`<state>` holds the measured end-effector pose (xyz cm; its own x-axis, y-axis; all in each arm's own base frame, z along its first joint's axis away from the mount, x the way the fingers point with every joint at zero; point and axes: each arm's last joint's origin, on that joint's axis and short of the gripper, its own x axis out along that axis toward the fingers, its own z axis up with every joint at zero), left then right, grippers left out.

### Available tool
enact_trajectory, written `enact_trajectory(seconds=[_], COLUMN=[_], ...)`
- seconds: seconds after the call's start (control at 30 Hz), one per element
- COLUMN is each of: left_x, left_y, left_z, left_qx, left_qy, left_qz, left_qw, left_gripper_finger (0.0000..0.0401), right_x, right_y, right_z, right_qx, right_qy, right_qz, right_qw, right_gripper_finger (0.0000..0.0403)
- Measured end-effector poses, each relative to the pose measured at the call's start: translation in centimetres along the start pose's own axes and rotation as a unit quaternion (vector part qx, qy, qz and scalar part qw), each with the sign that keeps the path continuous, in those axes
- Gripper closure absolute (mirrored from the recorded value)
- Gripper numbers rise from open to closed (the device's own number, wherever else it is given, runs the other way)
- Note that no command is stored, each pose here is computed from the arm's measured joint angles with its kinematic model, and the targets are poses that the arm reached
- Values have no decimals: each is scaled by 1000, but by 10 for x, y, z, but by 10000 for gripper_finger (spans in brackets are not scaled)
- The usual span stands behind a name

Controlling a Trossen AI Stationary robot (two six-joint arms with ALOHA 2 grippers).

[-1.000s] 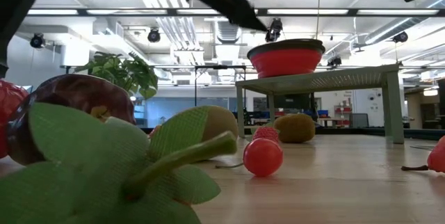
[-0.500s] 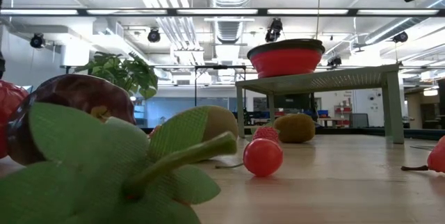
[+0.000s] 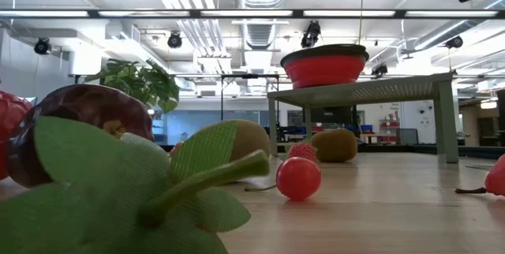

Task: Pick & Place Fruit
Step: Put the green kiwi into the red strainer bowl

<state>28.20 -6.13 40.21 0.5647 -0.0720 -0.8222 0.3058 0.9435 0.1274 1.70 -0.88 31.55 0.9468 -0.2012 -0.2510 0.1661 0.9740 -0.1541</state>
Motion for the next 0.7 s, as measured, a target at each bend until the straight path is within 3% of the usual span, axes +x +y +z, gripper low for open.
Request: enact_trajectory(seconds=[0.23,0.7], left_x=[4,62], left_y=[-28,-29], left_z=[7,12], left_qx=[-6,-71], left_qy=[-12,1], left_qz=[-2,7], left_qw=[1000,997], left_gripper_finger=[114,114], right_x=[0,0], right_y=[0,0], right_z=[0,0], right_qx=[0,0], right_qy=[0,0], right_qz=[0,0], right_qw=[1000,1000], right_gripper_finger=[394,394])
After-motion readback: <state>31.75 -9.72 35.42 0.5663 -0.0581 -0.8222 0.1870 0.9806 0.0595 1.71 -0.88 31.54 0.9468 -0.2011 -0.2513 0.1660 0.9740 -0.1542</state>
